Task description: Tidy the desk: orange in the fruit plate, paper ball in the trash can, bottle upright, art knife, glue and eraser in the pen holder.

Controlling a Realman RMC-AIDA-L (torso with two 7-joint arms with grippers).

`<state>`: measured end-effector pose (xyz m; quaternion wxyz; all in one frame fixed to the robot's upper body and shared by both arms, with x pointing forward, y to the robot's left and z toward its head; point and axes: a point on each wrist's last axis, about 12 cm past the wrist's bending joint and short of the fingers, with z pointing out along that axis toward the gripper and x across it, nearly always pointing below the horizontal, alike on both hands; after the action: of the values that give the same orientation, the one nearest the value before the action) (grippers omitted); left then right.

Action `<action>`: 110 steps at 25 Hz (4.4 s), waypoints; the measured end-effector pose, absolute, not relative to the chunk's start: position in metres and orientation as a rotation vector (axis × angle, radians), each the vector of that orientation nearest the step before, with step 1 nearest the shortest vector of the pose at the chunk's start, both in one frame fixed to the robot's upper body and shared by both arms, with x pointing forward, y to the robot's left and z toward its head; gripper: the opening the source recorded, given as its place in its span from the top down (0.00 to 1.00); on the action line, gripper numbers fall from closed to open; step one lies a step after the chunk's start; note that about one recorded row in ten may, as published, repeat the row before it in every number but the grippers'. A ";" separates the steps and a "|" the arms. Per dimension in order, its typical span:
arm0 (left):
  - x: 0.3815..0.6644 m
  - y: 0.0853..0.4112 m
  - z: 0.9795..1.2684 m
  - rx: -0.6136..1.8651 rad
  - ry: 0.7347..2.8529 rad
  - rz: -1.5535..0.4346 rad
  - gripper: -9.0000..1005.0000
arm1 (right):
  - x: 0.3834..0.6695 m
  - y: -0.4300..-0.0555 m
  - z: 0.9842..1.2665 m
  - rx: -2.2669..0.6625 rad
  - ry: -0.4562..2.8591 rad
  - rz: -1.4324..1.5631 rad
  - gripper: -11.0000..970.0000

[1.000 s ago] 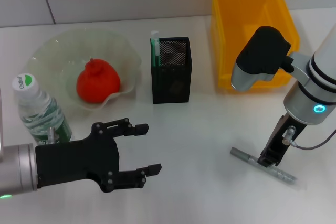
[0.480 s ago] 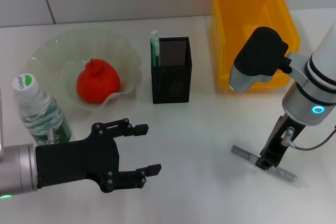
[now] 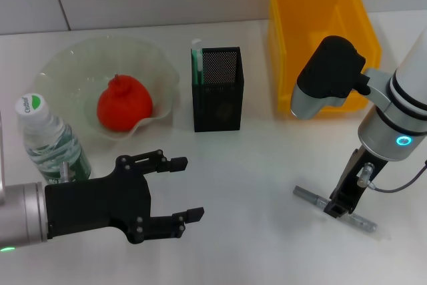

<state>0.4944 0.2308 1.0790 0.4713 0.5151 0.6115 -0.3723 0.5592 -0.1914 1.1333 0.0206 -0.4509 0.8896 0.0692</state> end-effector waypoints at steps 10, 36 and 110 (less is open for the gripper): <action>0.495 0.229 1.078 1.267 1.500 -0.910 0.22 | 0.560 -0.191 1.132 -1.396 2.759 0.215 0.67; 0.496 0.228 1.077 1.270 1.506 -0.901 0.23 | 0.558 -0.189 1.130 -1.416 2.754 0.195 0.65; 0.498 0.219 1.078 1.303 1.494 -0.914 0.23 | 0.566 -0.220 1.253 -1.089 2.237 -0.022 0.87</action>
<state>0.4981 0.2186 1.0779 0.4612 0.5295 0.6073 -0.3716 0.5663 -0.2204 1.2534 0.3208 -0.4146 0.8515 -0.0085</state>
